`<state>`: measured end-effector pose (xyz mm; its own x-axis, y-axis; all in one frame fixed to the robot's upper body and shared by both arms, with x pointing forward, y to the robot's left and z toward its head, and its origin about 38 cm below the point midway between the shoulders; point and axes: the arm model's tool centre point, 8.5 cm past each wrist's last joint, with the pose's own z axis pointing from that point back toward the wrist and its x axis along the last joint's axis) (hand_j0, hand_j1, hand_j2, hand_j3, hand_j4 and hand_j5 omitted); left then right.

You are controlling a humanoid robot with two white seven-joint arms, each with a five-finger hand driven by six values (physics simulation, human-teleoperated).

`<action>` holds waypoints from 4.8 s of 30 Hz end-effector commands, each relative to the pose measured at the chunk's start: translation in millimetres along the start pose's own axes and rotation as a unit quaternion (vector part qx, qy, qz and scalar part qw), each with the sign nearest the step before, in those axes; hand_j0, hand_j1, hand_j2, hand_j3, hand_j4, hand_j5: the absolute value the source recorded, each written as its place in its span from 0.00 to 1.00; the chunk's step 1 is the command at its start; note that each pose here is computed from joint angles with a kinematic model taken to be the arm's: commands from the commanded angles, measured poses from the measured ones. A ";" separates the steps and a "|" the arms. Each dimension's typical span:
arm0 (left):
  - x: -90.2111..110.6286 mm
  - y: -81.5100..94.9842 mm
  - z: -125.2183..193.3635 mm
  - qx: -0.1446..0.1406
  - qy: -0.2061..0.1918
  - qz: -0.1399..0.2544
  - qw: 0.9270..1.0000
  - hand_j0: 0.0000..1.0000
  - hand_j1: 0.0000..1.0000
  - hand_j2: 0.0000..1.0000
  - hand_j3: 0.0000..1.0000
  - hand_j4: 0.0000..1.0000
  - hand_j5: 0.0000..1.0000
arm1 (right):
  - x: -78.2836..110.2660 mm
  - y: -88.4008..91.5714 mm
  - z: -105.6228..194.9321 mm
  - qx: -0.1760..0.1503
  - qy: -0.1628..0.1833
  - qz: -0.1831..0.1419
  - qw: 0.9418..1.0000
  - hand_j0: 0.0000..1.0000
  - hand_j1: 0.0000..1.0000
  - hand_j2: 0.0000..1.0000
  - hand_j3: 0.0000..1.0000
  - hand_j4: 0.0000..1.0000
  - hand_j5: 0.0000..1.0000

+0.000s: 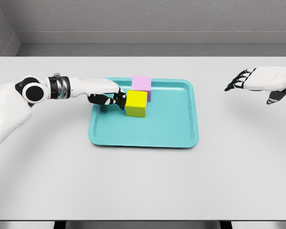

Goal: Push two cubes

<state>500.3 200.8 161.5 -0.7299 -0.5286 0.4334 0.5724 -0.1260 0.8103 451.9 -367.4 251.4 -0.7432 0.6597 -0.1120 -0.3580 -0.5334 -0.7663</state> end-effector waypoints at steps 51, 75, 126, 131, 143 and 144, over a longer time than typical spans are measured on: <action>42.9 -12.6 -31.8 -0.008 -0.075 -0.005 0.997 0.42 0.42 0.42 0.42 0.42 0.42 | -14.6 6.5 29.2 -0.003 0.025 -0.018 1.000 1.00 1.00 1.00 1.00 1.00 1.00; 38.3 53.3 70.5 0.121 -0.079 0.002 0.990 1.00 1.00 1.00 1.00 1.00 1.00 | -46.0 29.7 89.0 -0.036 0.100 -0.067 0.992 1.00 1.00 1.00 1.00 1.00 1.00; 56.6 -55.0 -51.0 -0.066 -0.071 -0.058 0.994 0.14 0.14 0.14 0.14 0.14 0.14 | 10.0 -19.2 42.5 -0.107 0.010 -0.011 0.994 1.00 1.00 1.00 1.00 1.00 1.00; 48.2 -54.1 -47.8 -0.066 -0.059 -0.052 0.995 0.15 0.15 0.15 0.15 0.15 0.15 | 9.4 -20.2 43.7 -0.108 0.011 -0.010 0.994 1.00 1.00 1.00 1.00 1.00 1.00; 89.6 -32.0 -42.8 -0.021 -0.138 -0.041 0.989 0.67 0.67 0.67 0.67 0.67 0.67 | 13.2 -24.4 43.8 -0.111 0.007 -0.003 0.994 1.00 1.00 1.00 1.00 1.00 1.00; 90.1 -31.7 -42.8 -0.020 -0.139 -0.041 0.989 0.69 0.69 0.69 0.69 0.69 0.69 | 13.0 -23.5 43.6 -0.111 0.007 -0.004 0.994 1.00 1.00 1.00 1.00 1.00 1.00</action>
<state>433.3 122.1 154.8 -0.8496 -0.2743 0.4505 0.5102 -0.2111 0.8337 426.1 -369.0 294.9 -0.7337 0.6696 -0.1154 -0.2288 -0.4034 -0.8859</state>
